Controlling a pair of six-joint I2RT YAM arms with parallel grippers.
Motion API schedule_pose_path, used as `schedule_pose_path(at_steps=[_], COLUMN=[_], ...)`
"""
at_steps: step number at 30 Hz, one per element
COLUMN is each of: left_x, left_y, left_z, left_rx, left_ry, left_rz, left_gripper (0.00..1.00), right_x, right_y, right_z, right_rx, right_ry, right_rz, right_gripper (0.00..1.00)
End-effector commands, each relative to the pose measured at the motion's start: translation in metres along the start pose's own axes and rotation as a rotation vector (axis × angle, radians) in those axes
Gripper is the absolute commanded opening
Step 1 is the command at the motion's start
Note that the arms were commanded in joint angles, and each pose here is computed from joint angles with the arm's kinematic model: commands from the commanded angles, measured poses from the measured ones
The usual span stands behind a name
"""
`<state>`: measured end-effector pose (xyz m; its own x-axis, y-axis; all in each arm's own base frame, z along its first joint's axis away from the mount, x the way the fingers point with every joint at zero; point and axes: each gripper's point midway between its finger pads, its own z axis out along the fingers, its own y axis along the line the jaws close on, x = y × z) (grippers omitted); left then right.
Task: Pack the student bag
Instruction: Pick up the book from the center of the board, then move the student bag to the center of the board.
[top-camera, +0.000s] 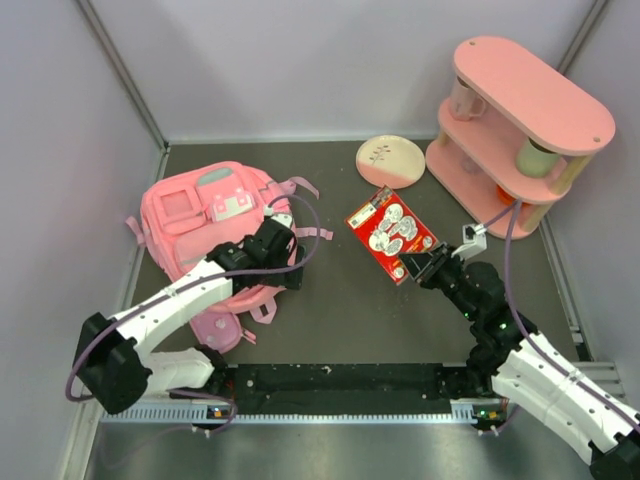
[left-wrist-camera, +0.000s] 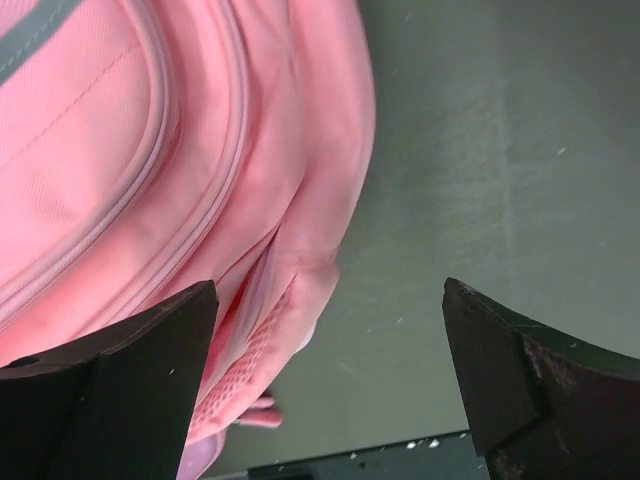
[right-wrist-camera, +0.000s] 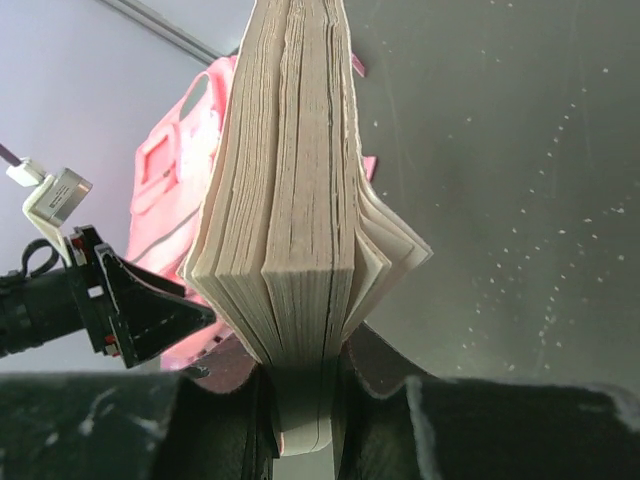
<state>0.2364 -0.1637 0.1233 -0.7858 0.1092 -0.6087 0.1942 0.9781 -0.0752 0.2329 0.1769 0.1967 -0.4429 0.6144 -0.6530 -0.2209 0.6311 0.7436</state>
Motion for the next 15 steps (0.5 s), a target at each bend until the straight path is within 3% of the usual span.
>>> schedule_pose_path(at_steps=[1, 9, 11, 12, 13, 15], left_x=[0.018, 0.031, 0.032, 0.035, 0.035, 0.029], left_y=[0.016, 0.028, 0.025, 0.023, 0.020, 0.012], left_z=[-0.008, 0.021, 0.034, 0.038, 0.041, 0.048], left_rx=[-0.060, -0.189, -0.190, -0.182, -0.177, -0.159], left_ry=[0.082, 0.170, 0.178, 0.190, 0.191, 0.172], left_rz=[0.069, 0.075, 0.085, 0.090, 0.087, 0.085], left_gripper=[0.99, 0.99, 0.95, 0.87, 0.61, 0.36], right_x=[-0.031, -0.029, -0.030, -0.031, -0.029, -0.033], right_y=[0.026, 0.024, 0.023, 0.024, 0.019, 0.019], right_z=[-0.009, -0.010, -0.011, -0.011, -0.012, -0.016], right_rx=[-0.058, -0.054, -0.050, -0.050, -0.032, -0.029], right_ry=[-0.069, -0.050, -0.053, -0.057, -0.048, -0.065], right_rz=[-0.034, -0.034, -0.035, -0.037, -0.036, -0.044], right_gripper=[0.00, 0.00, 0.00, 0.00, 0.00, 0.00])
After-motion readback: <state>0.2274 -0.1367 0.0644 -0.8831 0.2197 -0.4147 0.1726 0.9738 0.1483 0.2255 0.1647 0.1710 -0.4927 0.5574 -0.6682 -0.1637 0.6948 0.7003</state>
